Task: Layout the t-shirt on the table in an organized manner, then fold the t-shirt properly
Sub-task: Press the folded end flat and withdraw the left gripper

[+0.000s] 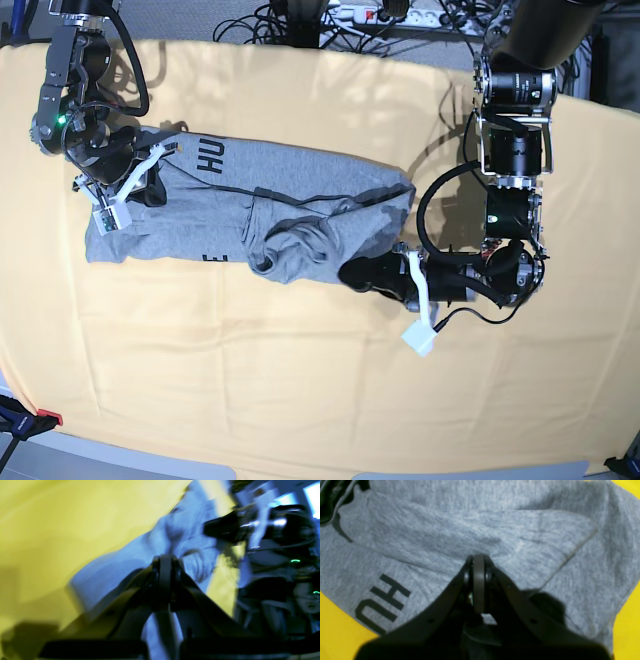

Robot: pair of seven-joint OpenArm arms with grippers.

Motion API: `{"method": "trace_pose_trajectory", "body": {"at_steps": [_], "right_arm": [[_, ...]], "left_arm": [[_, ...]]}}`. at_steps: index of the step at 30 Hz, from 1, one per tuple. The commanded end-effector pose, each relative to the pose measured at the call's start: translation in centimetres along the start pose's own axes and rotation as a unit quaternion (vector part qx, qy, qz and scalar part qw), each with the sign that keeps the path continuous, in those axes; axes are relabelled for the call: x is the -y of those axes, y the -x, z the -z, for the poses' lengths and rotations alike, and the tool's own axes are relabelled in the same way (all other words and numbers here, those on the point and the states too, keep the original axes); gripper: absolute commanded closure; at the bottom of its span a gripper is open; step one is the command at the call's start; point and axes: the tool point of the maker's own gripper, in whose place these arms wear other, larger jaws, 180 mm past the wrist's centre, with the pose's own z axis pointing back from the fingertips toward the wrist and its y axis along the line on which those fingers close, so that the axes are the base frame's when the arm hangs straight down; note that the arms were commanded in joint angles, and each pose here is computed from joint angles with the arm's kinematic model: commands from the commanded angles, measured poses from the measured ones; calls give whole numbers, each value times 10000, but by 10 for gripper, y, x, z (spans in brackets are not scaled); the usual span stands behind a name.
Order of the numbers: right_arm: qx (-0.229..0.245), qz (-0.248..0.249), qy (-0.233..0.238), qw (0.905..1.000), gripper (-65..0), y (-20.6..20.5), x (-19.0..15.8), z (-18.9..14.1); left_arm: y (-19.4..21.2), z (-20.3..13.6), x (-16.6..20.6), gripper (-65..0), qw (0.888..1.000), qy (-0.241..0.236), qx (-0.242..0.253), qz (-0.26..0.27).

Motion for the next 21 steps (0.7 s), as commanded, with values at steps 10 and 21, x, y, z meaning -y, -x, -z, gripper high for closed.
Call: {"method": "trace_pose_trajectory", "body": {"at_steps": [10, 21], "right_arm": [[16, -77, 40, 10000, 0, -4, 3, -2], [81, -95, 33, 9999, 0, -8, 4, -2]], "left_arm": [[44, 56, 56, 0, 9886, 1118, -991, 165], [-30, 22, 47, 0, 9944, 873, -284, 531]]}}
